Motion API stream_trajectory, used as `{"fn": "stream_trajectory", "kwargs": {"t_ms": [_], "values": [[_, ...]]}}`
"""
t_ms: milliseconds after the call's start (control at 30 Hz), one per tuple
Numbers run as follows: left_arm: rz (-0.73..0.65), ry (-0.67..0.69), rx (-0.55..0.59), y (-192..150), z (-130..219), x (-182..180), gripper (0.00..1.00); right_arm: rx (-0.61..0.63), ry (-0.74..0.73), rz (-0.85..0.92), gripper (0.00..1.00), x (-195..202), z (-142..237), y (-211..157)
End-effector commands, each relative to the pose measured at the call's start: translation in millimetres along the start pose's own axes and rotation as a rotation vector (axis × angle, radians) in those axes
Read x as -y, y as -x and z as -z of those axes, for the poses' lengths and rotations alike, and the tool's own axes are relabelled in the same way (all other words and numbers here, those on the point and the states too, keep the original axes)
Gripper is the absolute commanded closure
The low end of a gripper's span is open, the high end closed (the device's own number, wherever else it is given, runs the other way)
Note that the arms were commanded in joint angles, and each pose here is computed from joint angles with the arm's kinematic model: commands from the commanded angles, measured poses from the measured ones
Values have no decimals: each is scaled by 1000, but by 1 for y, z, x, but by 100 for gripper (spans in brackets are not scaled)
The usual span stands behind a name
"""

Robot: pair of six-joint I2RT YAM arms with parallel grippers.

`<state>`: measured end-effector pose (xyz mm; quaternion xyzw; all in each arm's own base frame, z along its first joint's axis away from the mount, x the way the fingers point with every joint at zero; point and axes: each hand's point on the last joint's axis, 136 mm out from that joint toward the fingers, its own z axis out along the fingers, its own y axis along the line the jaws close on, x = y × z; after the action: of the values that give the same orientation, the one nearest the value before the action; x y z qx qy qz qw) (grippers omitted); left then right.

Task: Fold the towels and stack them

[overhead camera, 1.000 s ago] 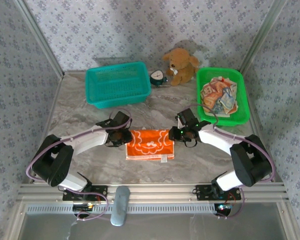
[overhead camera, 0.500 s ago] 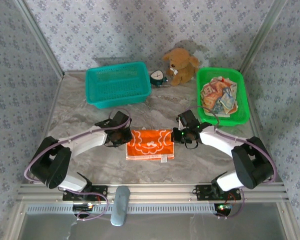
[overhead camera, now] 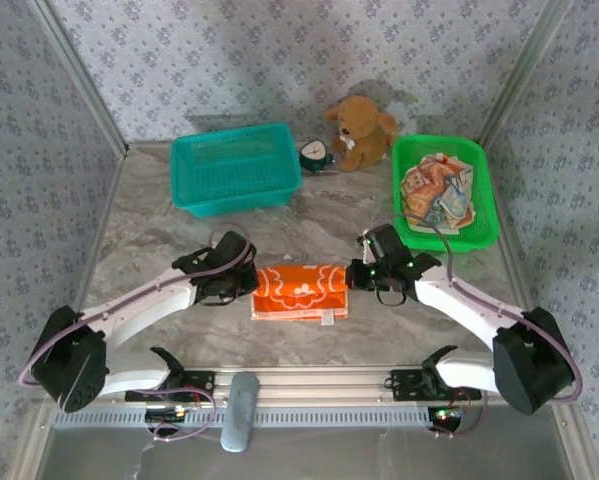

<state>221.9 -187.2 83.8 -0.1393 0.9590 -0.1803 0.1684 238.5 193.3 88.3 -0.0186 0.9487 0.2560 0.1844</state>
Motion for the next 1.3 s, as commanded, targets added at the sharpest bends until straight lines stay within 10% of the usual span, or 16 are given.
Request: {"fn": "stream_trajectory", "kwargs": {"t_ms": [0, 667, 833, 933, 1267], "values": [[29, 37, 5, -10, 5, -16, 100, -33, -22, -27, 100, 9, 5, -20], [25, 92, -55, -54, -25, -39, 100, -92, -75, -41, 100, 30, -20, -73], [3, 115, -58, -52, -22, -41, 71, -83, -78, -20, 62, 25, -16, -68], [-21, 134, -28, -43, -11, -40, 50, -64, -79, 1, 61, 20, -9, -60], [-52, -15, 20, -6, -1, 3, 44, 18, -50, 62, 63, -9, 5, -25]]}}
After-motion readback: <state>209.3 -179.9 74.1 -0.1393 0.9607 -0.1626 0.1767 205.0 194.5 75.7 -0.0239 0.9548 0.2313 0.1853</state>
